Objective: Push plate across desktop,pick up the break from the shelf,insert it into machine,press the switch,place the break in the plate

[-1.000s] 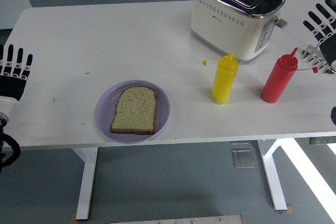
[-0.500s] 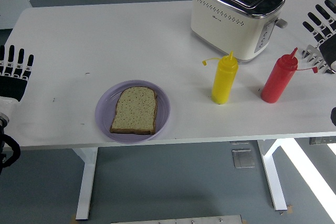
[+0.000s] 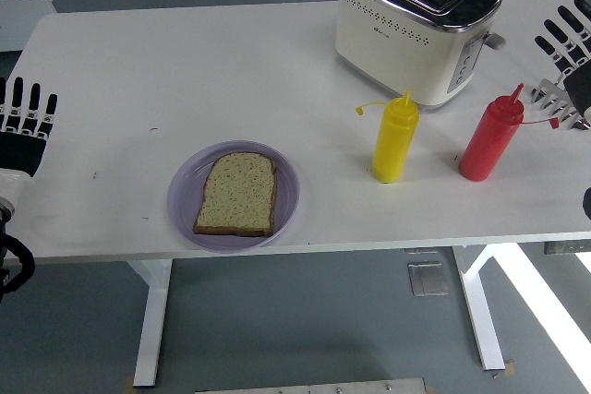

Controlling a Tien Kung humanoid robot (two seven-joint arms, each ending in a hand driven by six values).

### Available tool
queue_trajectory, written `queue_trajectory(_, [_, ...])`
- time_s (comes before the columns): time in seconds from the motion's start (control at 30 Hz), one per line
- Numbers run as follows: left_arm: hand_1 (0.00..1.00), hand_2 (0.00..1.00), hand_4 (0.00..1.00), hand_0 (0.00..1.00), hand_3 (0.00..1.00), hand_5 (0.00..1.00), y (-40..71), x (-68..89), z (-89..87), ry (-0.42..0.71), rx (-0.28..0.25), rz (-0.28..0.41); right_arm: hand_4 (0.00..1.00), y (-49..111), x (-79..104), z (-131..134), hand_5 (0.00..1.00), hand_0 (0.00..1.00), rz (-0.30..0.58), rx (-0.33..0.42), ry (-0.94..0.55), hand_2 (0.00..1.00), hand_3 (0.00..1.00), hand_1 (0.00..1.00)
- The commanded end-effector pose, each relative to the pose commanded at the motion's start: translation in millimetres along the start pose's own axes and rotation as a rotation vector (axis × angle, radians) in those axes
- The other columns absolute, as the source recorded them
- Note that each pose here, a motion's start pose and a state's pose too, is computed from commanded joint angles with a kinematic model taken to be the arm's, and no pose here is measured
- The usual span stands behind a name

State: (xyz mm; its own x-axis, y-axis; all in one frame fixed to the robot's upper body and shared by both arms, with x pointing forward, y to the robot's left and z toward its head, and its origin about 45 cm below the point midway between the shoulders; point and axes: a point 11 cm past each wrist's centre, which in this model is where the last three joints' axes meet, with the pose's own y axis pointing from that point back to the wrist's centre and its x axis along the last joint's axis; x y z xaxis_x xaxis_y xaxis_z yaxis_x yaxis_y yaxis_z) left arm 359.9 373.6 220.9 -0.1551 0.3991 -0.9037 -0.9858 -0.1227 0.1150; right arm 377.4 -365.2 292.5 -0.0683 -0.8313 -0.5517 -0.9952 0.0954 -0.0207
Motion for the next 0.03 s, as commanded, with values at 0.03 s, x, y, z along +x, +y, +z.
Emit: queue_trajectory(0.03, [0.774,0.767,0.816,0.831,0.814,0.967,0.0,0.0,0.0,0.000,0.000,0.000,0.766,0.0,-0.1,-0.1,0.449,0.756,0.000,0.000,0.000,0.671,0.679,0.717])
